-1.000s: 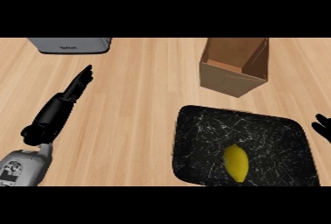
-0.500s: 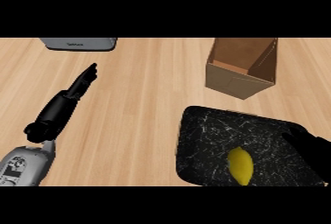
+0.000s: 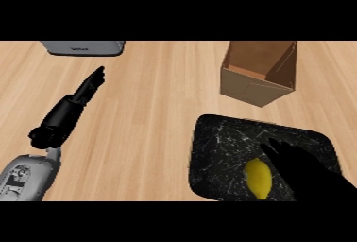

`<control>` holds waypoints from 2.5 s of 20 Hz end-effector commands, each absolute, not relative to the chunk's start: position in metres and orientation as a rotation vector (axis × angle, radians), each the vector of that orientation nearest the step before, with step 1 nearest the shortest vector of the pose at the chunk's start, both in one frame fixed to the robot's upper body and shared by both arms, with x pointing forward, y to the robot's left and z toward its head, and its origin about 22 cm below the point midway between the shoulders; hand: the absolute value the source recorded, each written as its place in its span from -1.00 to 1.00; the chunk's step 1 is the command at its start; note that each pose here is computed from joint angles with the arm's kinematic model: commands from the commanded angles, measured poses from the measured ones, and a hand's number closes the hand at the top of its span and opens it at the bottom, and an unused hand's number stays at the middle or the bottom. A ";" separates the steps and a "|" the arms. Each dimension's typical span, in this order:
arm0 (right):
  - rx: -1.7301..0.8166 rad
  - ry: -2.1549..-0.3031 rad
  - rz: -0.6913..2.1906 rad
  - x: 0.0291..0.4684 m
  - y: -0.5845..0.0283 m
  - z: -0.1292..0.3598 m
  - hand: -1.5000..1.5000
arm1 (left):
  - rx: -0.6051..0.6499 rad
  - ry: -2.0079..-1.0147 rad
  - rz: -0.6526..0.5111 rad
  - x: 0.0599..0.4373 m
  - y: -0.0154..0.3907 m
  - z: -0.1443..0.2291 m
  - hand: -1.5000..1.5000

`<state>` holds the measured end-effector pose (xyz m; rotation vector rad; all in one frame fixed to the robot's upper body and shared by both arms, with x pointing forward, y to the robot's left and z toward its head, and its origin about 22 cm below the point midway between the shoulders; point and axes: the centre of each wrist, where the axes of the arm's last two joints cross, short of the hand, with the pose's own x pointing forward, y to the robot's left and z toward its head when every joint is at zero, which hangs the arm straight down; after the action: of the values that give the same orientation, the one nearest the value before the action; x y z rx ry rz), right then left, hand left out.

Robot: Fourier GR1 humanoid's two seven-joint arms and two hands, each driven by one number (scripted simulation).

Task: Pick the lemon from the tray and place it in the cardboard box

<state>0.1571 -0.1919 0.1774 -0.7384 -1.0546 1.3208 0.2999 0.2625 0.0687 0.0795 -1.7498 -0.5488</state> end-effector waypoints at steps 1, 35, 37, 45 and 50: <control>-0.869 -0.918 1.336 0.171 -0.169 0.157 -1.00 | 0.079 -1.741 -0.553 0.302 0.262 0.070 0.00; -0.967 -0.773 1.374 0.193 -0.168 0.073 -1.00 | 0.099 -1.736 -0.523 0.293 0.285 0.062 0.00; -0.941 -0.773 1.347 0.204 -0.160 0.073 -1.00 | 0.089 -1.744 -0.528 0.304 0.270 0.081 0.00; -0.895 -0.797 1.405 0.211 -0.167 0.065 1.00 | 0.088 -1.749 -0.538 0.287 0.269 0.079 0.00; -0.942 -0.976 1.466 0.198 -0.165 0.044 1.00 | 0.095 -1.742 -0.528 0.279 0.282 0.069 0.00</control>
<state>0.2045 -0.1726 0.0550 -0.9157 -0.9024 1.4308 0.2882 0.2735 0.0682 0.0972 -1.7454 -0.5291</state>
